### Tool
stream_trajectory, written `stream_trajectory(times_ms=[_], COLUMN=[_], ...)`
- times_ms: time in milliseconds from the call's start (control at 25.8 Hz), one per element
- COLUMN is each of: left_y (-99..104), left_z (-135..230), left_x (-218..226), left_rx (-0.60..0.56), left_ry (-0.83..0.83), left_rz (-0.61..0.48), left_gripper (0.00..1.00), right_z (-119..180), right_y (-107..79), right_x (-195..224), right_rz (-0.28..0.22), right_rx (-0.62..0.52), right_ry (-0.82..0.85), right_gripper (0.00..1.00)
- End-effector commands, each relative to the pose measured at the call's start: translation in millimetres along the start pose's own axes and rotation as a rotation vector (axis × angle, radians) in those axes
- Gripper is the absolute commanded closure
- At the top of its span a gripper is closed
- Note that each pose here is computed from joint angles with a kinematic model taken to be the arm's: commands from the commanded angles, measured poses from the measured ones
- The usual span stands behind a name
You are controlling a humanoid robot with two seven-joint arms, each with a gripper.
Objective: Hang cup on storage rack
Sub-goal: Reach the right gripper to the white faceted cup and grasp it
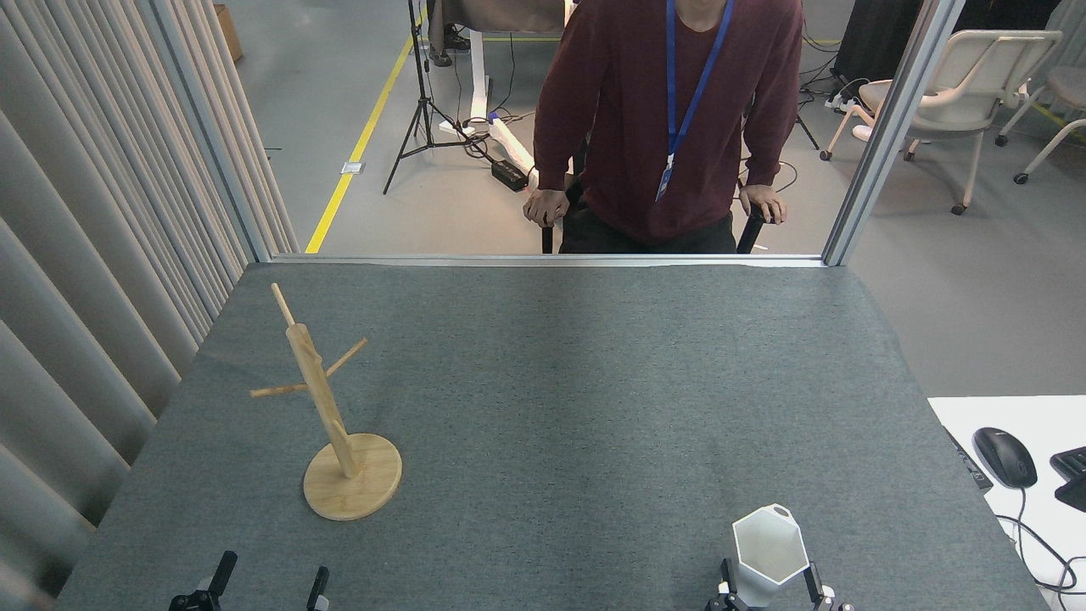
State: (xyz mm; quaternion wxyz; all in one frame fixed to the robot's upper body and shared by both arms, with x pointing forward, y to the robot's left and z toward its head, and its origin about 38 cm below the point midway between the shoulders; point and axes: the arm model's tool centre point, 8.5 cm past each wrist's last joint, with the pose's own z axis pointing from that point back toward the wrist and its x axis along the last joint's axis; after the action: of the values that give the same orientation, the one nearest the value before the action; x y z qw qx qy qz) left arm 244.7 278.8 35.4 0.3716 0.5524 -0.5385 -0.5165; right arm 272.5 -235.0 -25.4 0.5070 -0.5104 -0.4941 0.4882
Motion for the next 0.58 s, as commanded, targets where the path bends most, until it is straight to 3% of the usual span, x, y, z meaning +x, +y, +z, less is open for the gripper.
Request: stream_trajectory(times_ms=[0, 77, 116, 155, 194, 310, 387, 542], left_y=[0, 0, 0, 0, 0, 2, 3, 3], left_z=[0, 0, 0, 0, 0, -1, -2, -14], left_x=[0, 0, 0, 0, 0, 1, 5, 42], left_rx=[0.002, 0.002, 0.002, 0.002, 0.002, 0.008, 0.013, 0.026], left_ry=[0.002, 0.002, 0.002, 0.002, 0.002, -0.002, -0.012, -0.105], left_rz=[0.001, 0.001, 0.001, 0.001, 0.001, 0.0, 0.007, 0.045], left_gripper=[0.0, 0.0, 0.0, 0.0, 0.0, 0.0, 0.0, 0.0], right_z=[-7, -12, -13, -13, -13, -12, -14, -48], right_y=[0.8, 0.9, 0.2, 0.6, 0.1, 0.3, -9.0, -59.3], right_x=[0, 0, 1, 0, 0, -1, -6, -1], right_rz=[0.004, 0.008, 0.012, 0.013, 0.014, 0.008, 0.012, 0.012], right_rx=[-0.003, -0.004, -0.007, -0.006, -0.007, -0.009, -0.04, -0.187], right_ry=[-0.003, -0.004, -0.008, -0.004, -0.003, 0.007, 0.026, 0.042], right_gripper=[0.01, 0.02, 0.15, 0.37, 0.43, 0.47, 0.47, 0.47])
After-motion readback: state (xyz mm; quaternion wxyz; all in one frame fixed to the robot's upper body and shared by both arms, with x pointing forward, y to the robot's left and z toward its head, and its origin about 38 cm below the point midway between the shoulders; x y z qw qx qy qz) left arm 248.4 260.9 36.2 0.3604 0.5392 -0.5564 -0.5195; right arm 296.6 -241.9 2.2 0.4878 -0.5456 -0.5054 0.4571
